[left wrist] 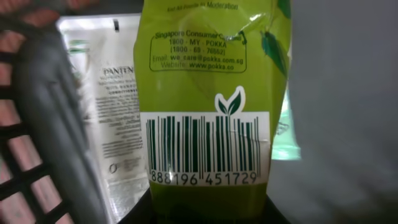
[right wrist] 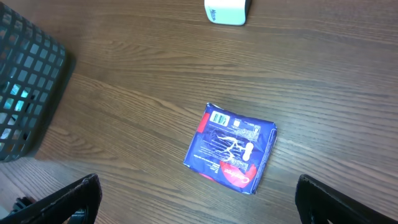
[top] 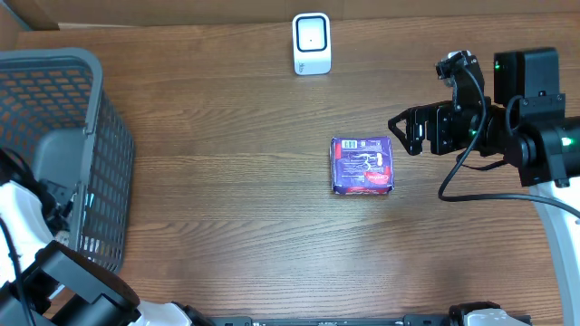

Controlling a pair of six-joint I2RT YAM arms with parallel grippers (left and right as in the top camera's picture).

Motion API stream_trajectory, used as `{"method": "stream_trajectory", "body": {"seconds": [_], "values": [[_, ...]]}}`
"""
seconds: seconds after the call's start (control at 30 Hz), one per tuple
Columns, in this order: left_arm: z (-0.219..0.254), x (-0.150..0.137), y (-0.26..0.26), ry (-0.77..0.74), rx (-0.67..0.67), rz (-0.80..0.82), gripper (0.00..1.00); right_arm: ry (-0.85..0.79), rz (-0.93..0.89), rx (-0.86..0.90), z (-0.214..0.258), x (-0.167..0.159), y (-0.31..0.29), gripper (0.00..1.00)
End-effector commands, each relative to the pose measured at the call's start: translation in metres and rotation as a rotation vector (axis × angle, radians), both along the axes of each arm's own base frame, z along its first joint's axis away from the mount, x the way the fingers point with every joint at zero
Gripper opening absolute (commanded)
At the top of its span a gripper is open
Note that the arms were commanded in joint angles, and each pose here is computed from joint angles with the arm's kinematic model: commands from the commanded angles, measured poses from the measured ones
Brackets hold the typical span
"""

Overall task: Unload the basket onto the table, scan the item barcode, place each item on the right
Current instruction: 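Reach into the basket and grasp the green juice pouch with left gripper, then place the green pouch left of the purple pack and release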

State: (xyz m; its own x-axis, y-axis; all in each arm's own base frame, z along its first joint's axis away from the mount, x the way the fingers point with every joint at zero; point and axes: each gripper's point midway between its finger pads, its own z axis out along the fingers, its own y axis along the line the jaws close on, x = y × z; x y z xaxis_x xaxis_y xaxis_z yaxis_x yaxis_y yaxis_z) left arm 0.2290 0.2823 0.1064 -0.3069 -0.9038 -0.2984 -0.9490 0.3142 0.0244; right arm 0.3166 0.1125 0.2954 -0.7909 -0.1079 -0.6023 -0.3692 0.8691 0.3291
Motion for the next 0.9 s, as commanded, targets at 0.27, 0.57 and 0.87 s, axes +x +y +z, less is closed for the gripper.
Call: {"method": "stream_trajectory", "body": {"seconds": [0.27,0.57,0.87], "values": [[0.112,0.047,-0.011,-0.186,0.049,-0.193,0.04,-0.02,-0.002,-0.005,0.006,0.002,0.0,1.0],[0.246,0.084,-0.125,-0.459,0.131,-0.579,0.04,-0.022,-0.002,-0.005,0.006,0.003,0.0,1.0],[0.207,0.086,-0.302,-0.353,-0.091,-0.937,0.04,-0.029,-0.002,-0.003,0.007,0.004,0.0,1.0]]}}
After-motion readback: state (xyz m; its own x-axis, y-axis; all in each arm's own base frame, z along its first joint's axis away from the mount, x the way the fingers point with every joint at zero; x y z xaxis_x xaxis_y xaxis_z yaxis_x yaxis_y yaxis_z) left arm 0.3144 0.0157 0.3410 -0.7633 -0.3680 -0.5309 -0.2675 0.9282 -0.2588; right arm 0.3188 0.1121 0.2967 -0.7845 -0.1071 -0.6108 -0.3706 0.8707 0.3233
